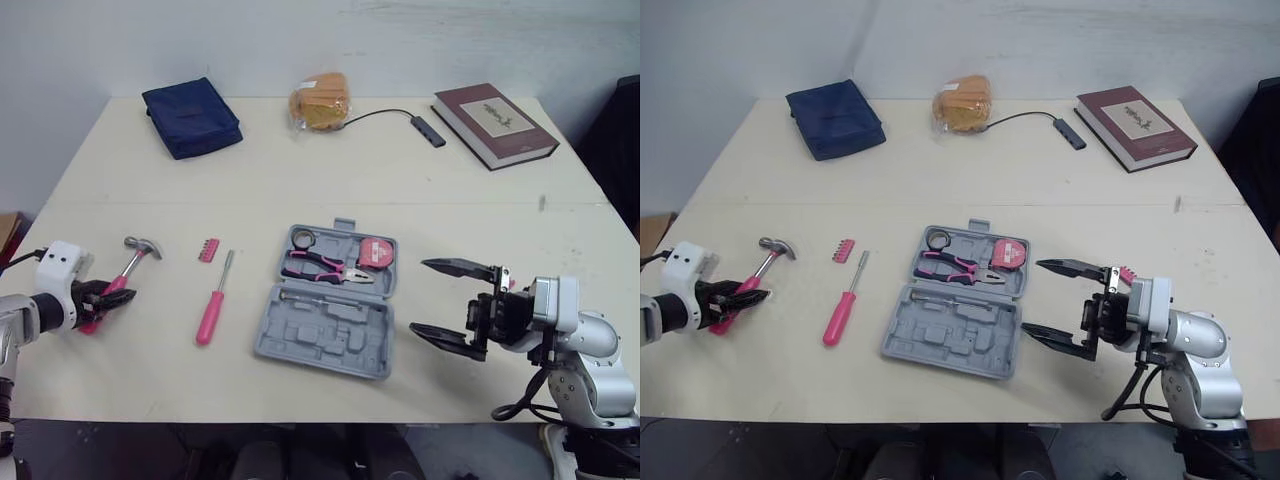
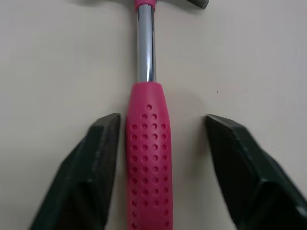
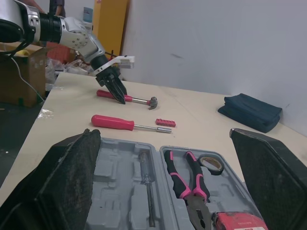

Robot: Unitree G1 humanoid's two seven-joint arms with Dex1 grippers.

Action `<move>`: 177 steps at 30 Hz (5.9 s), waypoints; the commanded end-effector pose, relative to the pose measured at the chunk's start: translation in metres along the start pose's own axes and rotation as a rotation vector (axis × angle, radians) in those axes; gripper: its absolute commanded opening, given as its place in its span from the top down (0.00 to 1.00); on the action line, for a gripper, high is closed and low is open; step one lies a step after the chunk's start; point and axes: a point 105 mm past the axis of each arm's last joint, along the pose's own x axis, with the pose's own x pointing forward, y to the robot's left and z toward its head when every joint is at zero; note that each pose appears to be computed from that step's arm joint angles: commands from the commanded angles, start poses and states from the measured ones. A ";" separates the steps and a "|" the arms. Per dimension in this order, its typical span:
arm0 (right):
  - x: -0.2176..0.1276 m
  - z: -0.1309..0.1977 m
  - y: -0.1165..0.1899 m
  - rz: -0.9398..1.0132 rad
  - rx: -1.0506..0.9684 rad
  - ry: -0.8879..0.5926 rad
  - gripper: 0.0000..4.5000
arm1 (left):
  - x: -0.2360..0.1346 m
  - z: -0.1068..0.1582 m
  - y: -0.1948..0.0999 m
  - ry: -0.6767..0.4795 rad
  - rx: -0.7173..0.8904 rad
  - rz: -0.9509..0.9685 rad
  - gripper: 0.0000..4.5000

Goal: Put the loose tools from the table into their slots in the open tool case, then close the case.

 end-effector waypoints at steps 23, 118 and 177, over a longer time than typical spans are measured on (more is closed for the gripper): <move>-0.024 0.010 -0.012 0.070 -0.068 0.160 0.00 | -0.034 0.121 -0.211 -0.480 0.782 -0.850 0.88; -0.026 -0.003 0.014 -0.050 0.079 0.266 0.00 | 0.074 0.034 -0.289 -0.141 0.880 -0.999 0.99; -0.278 0.006 -0.042 -0.850 -0.231 0.764 0.00 | -0.142 -0.049 0.058 -0.508 0.110 0.437 0.01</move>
